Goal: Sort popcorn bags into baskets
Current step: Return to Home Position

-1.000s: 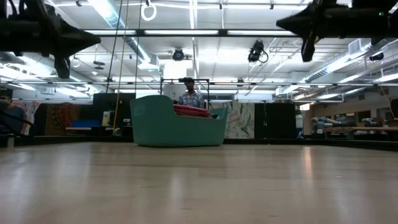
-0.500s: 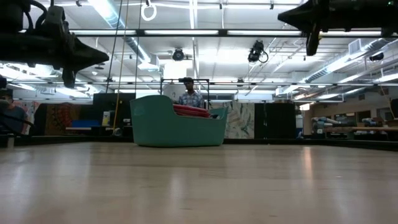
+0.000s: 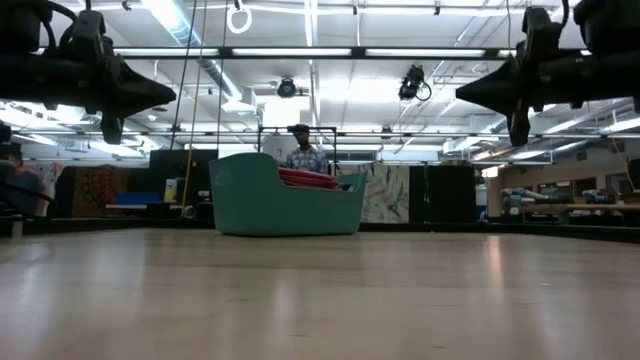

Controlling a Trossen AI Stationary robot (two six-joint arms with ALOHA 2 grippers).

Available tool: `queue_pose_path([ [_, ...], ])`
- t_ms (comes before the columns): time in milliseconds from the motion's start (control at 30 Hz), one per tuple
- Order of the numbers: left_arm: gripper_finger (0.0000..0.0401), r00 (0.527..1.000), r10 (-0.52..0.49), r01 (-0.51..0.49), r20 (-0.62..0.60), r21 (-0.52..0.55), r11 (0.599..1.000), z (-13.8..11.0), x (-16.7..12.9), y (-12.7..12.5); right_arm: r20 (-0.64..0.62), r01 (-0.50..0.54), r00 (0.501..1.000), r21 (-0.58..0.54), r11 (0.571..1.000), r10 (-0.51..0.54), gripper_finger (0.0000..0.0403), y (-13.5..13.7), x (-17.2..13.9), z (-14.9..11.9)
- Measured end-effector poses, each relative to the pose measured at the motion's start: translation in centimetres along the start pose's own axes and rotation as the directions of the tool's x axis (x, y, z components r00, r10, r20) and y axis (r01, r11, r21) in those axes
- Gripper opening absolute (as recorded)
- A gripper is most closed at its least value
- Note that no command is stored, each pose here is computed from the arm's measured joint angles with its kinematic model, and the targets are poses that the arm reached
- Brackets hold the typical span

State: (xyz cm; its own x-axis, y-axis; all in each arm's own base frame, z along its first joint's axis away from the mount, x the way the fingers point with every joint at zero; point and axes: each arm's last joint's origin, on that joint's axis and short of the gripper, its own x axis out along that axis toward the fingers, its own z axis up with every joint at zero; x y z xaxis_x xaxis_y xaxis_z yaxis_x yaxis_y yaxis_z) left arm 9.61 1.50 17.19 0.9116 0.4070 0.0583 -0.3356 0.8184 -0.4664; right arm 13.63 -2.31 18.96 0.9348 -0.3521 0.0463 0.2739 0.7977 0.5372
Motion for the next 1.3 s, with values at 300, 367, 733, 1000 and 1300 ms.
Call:
queue_pose_path([
  [300,0.0022,1.0,-0.007,0.007,0.005,-0.001,1.0,0.0,0.0,0.0,-0.038,0.031,0.999,-0.003,1.0,-0.031,0.0008,-1.3,-0.6,-1.8],
  [367,0.0022,1.0,-0.007,0.007,0.006,-0.001,1.0,0.0,0.0,0.0,-0.056,0.043,0.997,-0.012,0.999,-0.044,0.0008,-1.5,-0.7,-2.1],
  [733,0.0022,1.0,-0.009,0.009,0.011,-0.003,1.0,0.1,0.0,-0.1,-0.076,0.048,0.996,-0.085,0.995,-0.055,0.0009,-1.7,-0.7,-2.3],
  [1000,0.0023,1.0,-0.01,0.01,0.012,-0.003,1.0,0.1,0.0,-0.1,-0.144,0.024,0.985,-0.434,0.9,-0.096,0.0012,-2.1,-0.8,-3.0],
  [1300,0.0023,1.0,-0.01,0.01,0.013,-0.004,1.0,0.1,0.0,-0.1,-0.163,-0.019,0.981,-0.631,0.775,-0.108,0.0017,-2.2,-0.8,-3.1],
])
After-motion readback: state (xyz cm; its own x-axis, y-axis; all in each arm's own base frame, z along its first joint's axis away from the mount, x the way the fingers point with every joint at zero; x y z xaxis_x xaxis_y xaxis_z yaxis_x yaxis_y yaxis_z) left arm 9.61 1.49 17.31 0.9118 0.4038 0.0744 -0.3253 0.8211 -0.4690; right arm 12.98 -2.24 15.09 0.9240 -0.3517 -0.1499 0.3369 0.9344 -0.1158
